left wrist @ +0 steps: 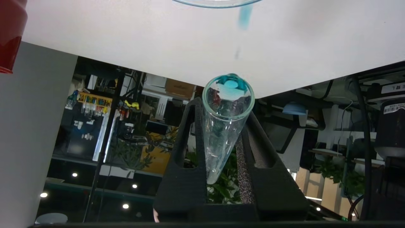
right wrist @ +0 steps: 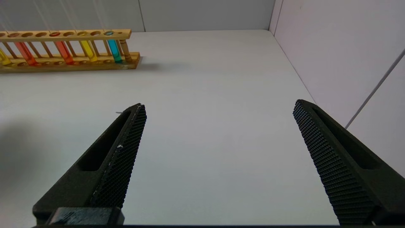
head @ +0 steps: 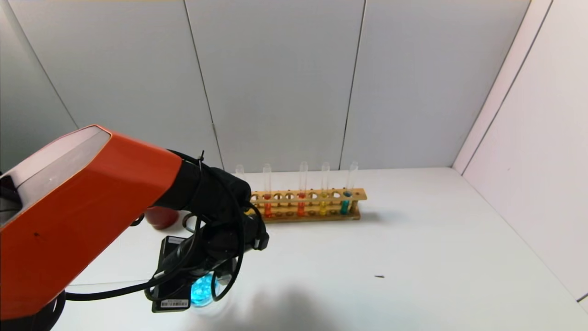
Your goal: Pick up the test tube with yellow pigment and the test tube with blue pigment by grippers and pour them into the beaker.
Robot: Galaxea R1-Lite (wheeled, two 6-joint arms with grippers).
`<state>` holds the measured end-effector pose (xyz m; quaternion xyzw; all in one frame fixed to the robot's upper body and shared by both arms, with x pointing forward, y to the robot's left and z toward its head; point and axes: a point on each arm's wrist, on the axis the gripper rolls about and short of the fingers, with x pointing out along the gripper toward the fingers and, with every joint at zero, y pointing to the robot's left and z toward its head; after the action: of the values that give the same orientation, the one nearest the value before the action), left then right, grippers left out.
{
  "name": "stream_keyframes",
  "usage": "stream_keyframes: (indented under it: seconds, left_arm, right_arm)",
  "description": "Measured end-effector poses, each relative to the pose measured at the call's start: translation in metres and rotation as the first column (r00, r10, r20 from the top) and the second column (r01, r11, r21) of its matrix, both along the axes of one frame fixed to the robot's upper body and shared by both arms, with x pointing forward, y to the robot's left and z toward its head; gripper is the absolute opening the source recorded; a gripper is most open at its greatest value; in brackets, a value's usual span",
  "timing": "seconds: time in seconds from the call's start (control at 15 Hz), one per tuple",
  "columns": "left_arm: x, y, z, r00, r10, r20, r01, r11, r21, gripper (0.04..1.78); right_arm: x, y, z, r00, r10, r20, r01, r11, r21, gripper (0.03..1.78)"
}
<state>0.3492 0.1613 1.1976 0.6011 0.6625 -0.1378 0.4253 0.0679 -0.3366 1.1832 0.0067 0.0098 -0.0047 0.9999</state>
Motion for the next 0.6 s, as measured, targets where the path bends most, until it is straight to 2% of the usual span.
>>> stream_keyframes:
  seconds: [0.6]
  left_arm:
    - [-0.001,-0.002,-0.0007,1.0,-0.007,-0.011,0.007,1.0,0.009,0.32]
  right_arm:
    - [0.0,0.0,0.0,1.0,0.0,0.0,0.0,1.0,0.0,1.7]
